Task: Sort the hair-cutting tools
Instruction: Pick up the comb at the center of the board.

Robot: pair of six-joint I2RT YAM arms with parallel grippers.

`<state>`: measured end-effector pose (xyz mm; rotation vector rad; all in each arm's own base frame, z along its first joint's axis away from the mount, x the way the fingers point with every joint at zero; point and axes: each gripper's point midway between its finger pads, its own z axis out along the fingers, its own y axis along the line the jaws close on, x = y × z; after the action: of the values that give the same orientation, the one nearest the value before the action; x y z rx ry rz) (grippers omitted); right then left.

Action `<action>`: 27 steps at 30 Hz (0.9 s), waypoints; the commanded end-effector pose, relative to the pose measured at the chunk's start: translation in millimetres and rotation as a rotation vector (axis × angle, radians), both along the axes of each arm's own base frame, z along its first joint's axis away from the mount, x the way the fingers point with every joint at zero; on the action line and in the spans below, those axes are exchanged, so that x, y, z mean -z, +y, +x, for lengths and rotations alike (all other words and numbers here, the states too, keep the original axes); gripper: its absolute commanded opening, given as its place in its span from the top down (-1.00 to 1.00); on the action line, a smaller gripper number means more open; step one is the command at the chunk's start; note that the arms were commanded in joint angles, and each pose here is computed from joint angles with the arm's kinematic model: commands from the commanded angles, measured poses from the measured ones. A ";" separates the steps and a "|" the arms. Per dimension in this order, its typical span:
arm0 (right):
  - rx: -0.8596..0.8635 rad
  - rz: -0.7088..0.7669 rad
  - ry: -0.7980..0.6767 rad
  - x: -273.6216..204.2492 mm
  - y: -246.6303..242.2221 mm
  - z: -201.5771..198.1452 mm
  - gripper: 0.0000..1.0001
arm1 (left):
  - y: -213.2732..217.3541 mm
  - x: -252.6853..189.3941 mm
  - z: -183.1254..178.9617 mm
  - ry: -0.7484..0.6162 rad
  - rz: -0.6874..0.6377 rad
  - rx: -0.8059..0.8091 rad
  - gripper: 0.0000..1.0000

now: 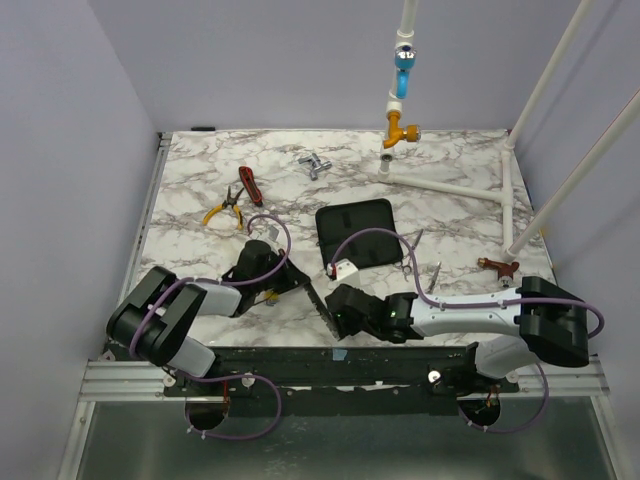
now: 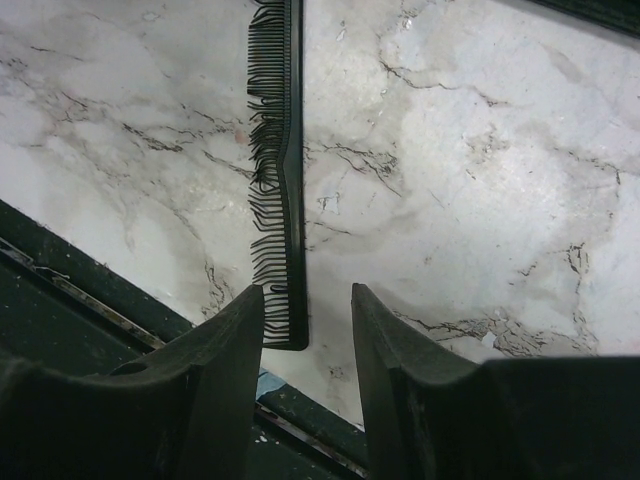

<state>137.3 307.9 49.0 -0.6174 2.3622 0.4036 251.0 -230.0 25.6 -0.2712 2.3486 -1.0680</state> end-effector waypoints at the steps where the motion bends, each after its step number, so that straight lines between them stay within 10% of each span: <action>1: 0.011 -0.003 0.005 1.6 3.6 0.0 0.10 | -1.4 0.4 -4.1 -0.010 -0.023 0.011 1.00; 27: 0.021 0.028 0.006 -3.1 2.6 -1.4 -0.01 | 8.6 -10.9 -25.3 -0.029 -0.062 -0.002 1.00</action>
<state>136.4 308.1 45.3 -0.5976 2.3782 0.4027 240.2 -225.5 55.5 -0.2747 2.2297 -1.1466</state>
